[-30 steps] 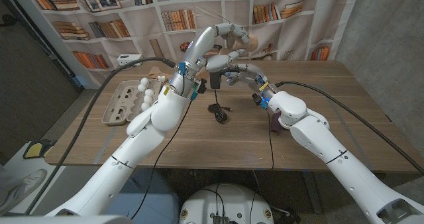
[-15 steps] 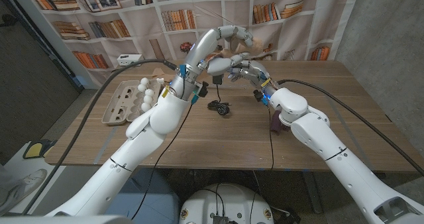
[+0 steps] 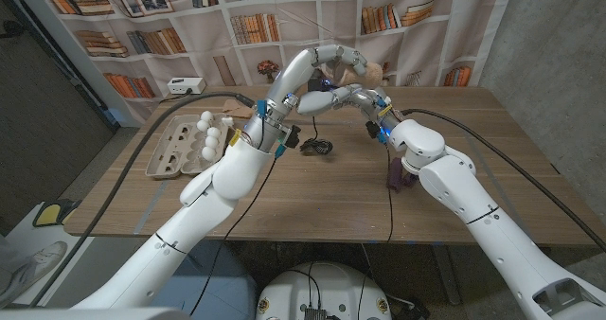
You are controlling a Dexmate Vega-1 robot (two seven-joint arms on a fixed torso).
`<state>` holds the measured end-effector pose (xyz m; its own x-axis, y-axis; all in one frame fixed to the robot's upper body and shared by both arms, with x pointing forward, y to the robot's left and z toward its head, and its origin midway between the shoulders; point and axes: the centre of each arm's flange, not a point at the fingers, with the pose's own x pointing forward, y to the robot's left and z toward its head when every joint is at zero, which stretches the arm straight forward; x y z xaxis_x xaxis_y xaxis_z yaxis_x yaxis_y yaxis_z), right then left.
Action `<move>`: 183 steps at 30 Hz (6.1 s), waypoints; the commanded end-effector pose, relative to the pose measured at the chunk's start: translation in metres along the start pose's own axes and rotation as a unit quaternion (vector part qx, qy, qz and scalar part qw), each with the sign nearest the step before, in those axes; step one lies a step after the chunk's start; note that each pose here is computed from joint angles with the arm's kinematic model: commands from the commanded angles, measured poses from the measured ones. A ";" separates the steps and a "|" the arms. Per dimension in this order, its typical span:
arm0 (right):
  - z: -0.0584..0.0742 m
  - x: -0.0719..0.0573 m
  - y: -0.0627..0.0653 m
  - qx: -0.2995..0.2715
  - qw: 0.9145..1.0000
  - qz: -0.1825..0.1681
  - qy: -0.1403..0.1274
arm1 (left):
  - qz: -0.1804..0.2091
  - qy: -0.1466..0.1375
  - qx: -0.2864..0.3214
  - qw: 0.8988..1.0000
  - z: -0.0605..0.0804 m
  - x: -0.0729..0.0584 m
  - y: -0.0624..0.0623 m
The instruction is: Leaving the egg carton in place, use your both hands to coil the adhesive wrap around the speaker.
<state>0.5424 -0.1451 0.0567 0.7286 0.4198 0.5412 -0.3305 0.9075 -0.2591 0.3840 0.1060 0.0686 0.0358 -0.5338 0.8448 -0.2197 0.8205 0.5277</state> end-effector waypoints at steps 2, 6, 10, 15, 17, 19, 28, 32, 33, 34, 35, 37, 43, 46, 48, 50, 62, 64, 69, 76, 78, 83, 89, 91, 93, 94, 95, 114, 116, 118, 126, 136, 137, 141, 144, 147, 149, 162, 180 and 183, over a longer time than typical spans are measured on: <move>0.020 0.000 -0.016 0.064 0.998 -0.006 -0.020 | -0.010 0.007 -0.048 0.999 0.004 -0.011 -0.009; 0.023 0.000 -0.018 0.083 0.996 -0.003 -0.026 | -0.015 0.016 -0.059 0.998 0.002 -0.016 -0.013; 0.031 -0.003 -0.019 0.086 0.996 -0.005 -0.037 | -0.015 0.029 -0.067 0.997 -0.002 -0.022 -0.017; 0.046 -0.008 -0.026 0.077 0.996 -0.010 -0.054 | -0.021 0.047 -0.074 0.996 -0.007 -0.031 -0.023; 0.049 -0.009 -0.029 0.078 0.995 -0.009 -0.055 | -0.023 0.051 -0.074 0.996 -0.008 -0.033 -0.025; 0.051 -0.010 -0.032 0.078 0.995 -0.011 -0.056 | -0.024 0.056 -0.075 0.995 -0.009 -0.036 -0.025; 0.057 -0.014 -0.046 0.090 0.994 -0.013 -0.059 | -0.029 0.082 -0.038 0.996 -0.017 -0.055 -0.030; 0.058 -0.015 -0.050 0.104 0.993 -0.011 -0.061 | -0.029 0.096 -0.043 0.994 -0.021 -0.062 -0.034; 0.059 -0.016 -0.051 0.104 0.993 -0.011 -0.062 | -0.030 0.099 -0.043 0.994 -0.022 -0.063 -0.035; 0.060 -0.016 -0.052 0.105 0.992 -0.012 -0.063 | -0.032 0.102 -0.042 0.993 -0.023 -0.065 -0.036; 0.060 -0.017 -0.052 0.106 0.992 -0.010 -0.064 | -0.033 0.106 -0.043 0.993 -0.024 -0.066 -0.037; 0.062 -0.018 -0.053 0.113 0.991 -0.009 -0.065 | -0.034 0.114 -0.045 0.992 -0.026 -0.070 -0.039; 0.061 -0.020 -0.053 0.151 0.987 0.015 -0.061 | -0.030 0.123 -0.038 0.991 -0.030 -0.075 -0.039; 0.063 -0.020 -0.053 0.161 0.985 0.018 -0.062 | -0.029 0.135 -0.047 0.989 -0.036 -0.076 -0.041; 0.064 -0.021 -0.053 0.159 0.985 0.020 -0.063 | -0.031 0.143 -0.052 0.988 -0.040 -0.077 -0.043; 0.065 -0.021 -0.053 0.161 0.985 0.022 -0.062 | -0.035 0.146 -0.050 0.987 -0.043 -0.077 -0.045; 0.065 -0.025 -0.044 0.176 0.982 0.038 -0.057 | -0.061 0.156 -0.066 0.984 -0.057 -0.072 -0.065; 0.065 -0.025 -0.040 0.189 0.980 0.044 -0.053 | -0.066 0.158 -0.069 0.983 -0.059 -0.072 -0.071; 0.066 -0.024 -0.031 0.206 0.974 0.078 -0.056 | -0.076 0.163 -0.077 0.981 -0.067 -0.070 -0.084; 0.072 -0.026 -0.026 0.220 0.969 0.097 -0.061 | -0.081 0.175 -0.084 0.978 -0.077 -0.070 -0.093; 0.075 -0.027 -0.024 0.224 0.967 0.103 -0.062 | -0.083 0.178 -0.085 0.977 -0.079 -0.070 -0.095; 0.081 -0.030 -0.022 0.222 0.967 0.110 -0.067 | -0.089 0.184 -0.091 0.975 -0.085 -0.071 -0.101; 0.087 -0.034 -0.022 0.221 0.966 0.114 -0.072 | -0.092 0.191 -0.093 0.973 -0.089 -0.074 -0.105; 0.089 -0.035 -0.021 0.217 0.966 0.118 -0.074 | -0.093 0.193 -0.093 0.972 -0.091 -0.076 -0.106; 0.090 -0.035 -0.019 0.218 0.966 0.119 -0.073 | -0.093 0.195 -0.094 0.972 -0.092 -0.078 -0.106; 0.091 -0.035 -0.019 0.217 0.966 0.120 -0.074 | -0.093 0.196 -0.094 0.972 -0.092 -0.078 -0.106; 0.091 -0.036 -0.018 0.218 0.966 0.121 -0.074 | -0.093 0.196 -0.093 0.972 -0.092 -0.079 -0.106; 0.094 -0.055 -0.020 0.218 0.963 0.134 -0.081 | -0.088 0.220 -0.073 0.969 -0.106 -0.090 -0.093; 0.094 -0.058 -0.021 0.219 0.963 0.134 -0.081 | -0.089 0.225 -0.070 0.968 -0.107 -0.093 -0.092; 0.093 -0.060 -0.022 0.216 0.964 0.135 -0.081 | -0.090 0.229 -0.064 0.967 -0.109 -0.094 -0.090; 0.092 -0.069 -0.029 0.167 0.974 0.128 -0.082 | -0.083 0.243 -0.038 0.966 -0.115 -0.102 -0.073; 0.091 -0.085 -0.035 0.058 0.988 0.113 -0.089 | -0.082 0.254 -0.005 0.964 -0.119 -0.109 -0.051; 0.091 -0.087 -0.034 0.045 0.989 0.112 -0.090 | -0.081 0.254 -0.004 0.964 -0.119 -0.109 -0.050; 0.091 -0.093 -0.030 0.019 0.988 0.126 -0.092 | -0.082 0.254 0.000 0.964 -0.120 -0.111 -0.047; 0.091 -0.097 -0.026 0.031 0.985 0.143 -0.092 | -0.082 0.256 0.002 0.963 -0.121 -0.112 -0.046; 0.091 -0.100 -0.021 0.058 0.981 0.162 -0.092 | -0.082 0.259 0.003 0.962 -0.123 -0.114 -0.045; 0.096 -0.103 -0.019 0.053 0.981 0.163 -0.096 | -0.080 0.262 0.002 0.962 -0.125 -0.115 -0.046; 0.112 -0.104 0.003 0.058 0.973 0.205 -0.090 | -0.076 0.264 -0.017 0.961 -0.133 -0.115 -0.067; 0.106 -0.107 -0.006 0.080 0.971 0.213 -0.077 | -0.073 0.261 0.028 0.962 -0.136 -0.119 -0.050; 0.104 -0.109 -0.007 0.079 0.971 0.215 -0.074 | -0.068 0.256 0.035 0.964 -0.137 -0.118 -0.047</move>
<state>0.4029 -0.1911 0.0873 0.4161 0.7334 0.5375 -0.6624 0.6495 -0.3734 0.5236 0.1504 -0.0484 0.5585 -0.4650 0.6870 -0.1871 0.7362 0.6504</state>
